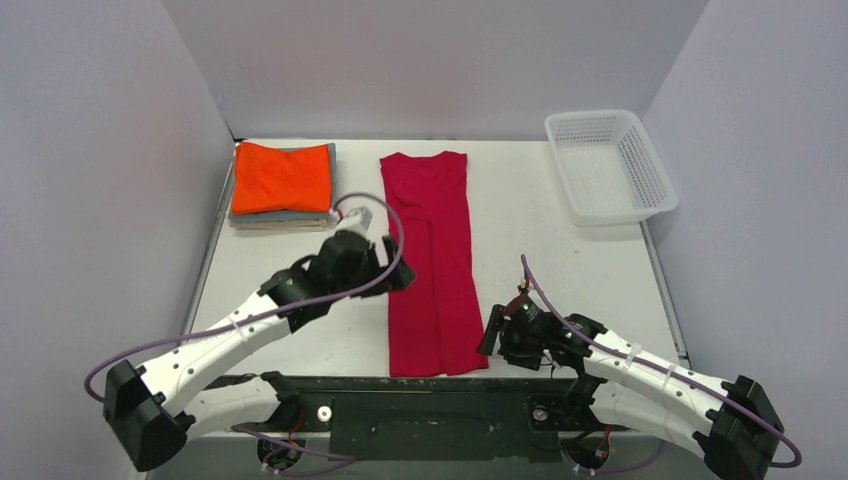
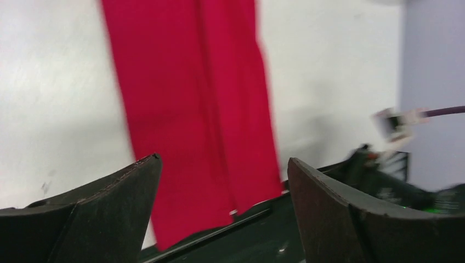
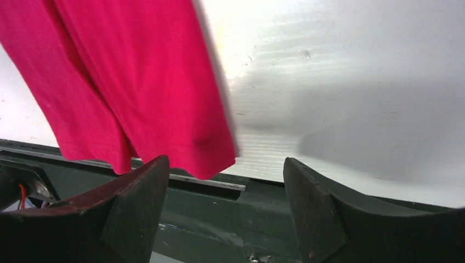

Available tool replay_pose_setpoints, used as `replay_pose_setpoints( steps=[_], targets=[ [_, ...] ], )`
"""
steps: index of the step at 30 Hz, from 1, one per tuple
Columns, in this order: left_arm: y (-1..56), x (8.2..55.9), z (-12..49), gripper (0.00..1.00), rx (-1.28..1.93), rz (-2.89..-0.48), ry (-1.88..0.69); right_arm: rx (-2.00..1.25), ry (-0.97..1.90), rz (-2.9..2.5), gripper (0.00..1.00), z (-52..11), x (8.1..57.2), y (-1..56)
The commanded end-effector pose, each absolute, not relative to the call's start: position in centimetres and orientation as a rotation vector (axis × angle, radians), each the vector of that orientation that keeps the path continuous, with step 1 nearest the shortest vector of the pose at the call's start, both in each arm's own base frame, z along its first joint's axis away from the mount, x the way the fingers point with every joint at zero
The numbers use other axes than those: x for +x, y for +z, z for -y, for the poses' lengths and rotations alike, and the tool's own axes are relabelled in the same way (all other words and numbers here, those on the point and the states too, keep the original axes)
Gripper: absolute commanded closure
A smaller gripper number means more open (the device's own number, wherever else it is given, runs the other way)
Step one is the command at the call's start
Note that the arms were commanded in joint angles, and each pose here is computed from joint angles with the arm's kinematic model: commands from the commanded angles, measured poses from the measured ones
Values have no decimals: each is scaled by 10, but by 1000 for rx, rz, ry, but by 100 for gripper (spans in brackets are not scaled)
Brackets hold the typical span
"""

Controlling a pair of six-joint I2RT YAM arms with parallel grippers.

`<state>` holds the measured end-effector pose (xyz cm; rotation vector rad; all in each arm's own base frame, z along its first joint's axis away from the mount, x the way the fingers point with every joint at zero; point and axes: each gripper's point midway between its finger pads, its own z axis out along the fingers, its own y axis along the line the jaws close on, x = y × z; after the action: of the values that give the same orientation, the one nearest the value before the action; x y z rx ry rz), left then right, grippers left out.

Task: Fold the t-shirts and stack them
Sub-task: Rotate the tshirt 90 degrees, then grab the bottom of the folded rectangular tshirt with both arms

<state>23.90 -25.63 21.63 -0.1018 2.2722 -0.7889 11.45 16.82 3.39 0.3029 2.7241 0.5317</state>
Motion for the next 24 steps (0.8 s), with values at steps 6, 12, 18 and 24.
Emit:
replay_pose_setpoints(
  steps=[6,12,18,24],
  targets=[
    [80,123,221,9,-391,-2540,-873,409,631,-2735,48,-184,116,13],
    [55,108,236,25,-382,-2580,-957,437,596,-2767,64,-181,111,-4],
    [34,102,242,46,-369,-2640,-907,472,603,-2761,82,-177,107,-9],
    [22,95,247,72,-358,-2697,-879,468,623,-2754,85,-179,107,-7]
  ],
)
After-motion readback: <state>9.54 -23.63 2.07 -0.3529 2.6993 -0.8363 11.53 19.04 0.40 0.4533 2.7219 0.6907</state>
